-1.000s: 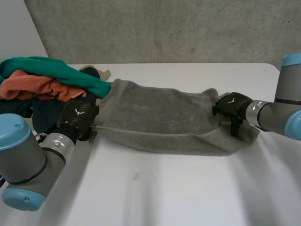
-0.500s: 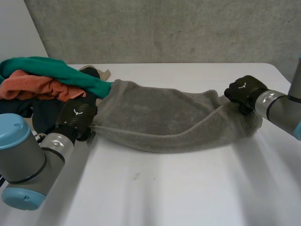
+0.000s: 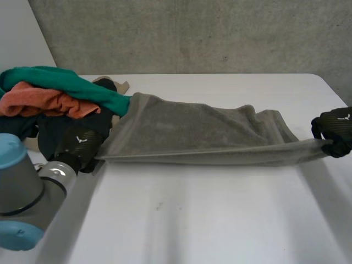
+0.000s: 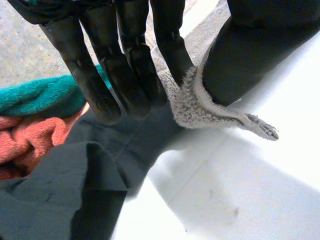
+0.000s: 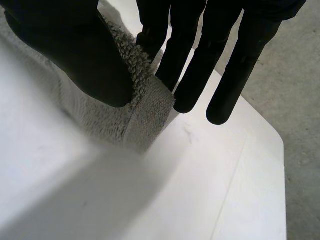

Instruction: Fold the laundry.

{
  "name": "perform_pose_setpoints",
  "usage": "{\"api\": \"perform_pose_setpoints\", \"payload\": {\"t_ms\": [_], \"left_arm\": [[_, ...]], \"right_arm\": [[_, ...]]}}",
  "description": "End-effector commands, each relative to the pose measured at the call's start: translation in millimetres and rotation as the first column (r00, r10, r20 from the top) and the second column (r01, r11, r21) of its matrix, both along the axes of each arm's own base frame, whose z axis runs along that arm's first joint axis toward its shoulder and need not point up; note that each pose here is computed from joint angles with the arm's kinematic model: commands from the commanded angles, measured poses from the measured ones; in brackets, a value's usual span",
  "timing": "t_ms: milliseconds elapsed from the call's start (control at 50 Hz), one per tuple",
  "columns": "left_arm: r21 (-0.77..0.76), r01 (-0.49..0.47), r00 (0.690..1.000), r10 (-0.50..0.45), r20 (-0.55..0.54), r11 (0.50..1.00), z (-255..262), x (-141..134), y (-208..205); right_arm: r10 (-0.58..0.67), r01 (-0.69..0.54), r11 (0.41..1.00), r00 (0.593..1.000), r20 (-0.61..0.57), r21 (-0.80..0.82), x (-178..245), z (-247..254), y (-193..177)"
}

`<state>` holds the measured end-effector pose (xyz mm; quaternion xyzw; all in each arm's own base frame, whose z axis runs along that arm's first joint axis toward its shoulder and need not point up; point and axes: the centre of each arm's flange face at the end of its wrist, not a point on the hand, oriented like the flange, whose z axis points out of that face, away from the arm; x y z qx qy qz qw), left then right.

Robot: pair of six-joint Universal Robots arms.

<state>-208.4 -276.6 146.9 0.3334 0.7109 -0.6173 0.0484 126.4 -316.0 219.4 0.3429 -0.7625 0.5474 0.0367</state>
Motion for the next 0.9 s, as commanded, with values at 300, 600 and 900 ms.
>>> {"api": "perform_pose_setpoints", "payload": {"t_ms": [300, 600, 900], "left_arm": [[0.156, 0.095, 0.951, -0.136, 0.276, 0.983, 60.2, 19.5, 103.3], [-0.136, 0.238, 0.947, -0.198, 0.254, 0.962, 29.4, -61.9, -8.5], [-0.690, 0.093, 0.996, -0.060, 0.072, 0.718, 146.2, -108.6, -128.5]], "right_arm": [[0.074, -0.022, 0.986, 0.947, -0.312, 0.167, -50.7, 27.4, 72.2], [-0.007, 0.010, 1.000, 0.978, -0.210, 0.016, -30.0, -22.9, -16.4], [-0.181, 0.171, 0.736, 0.982, 0.053, -0.655, 15.5, 87.4, -109.6]]}}
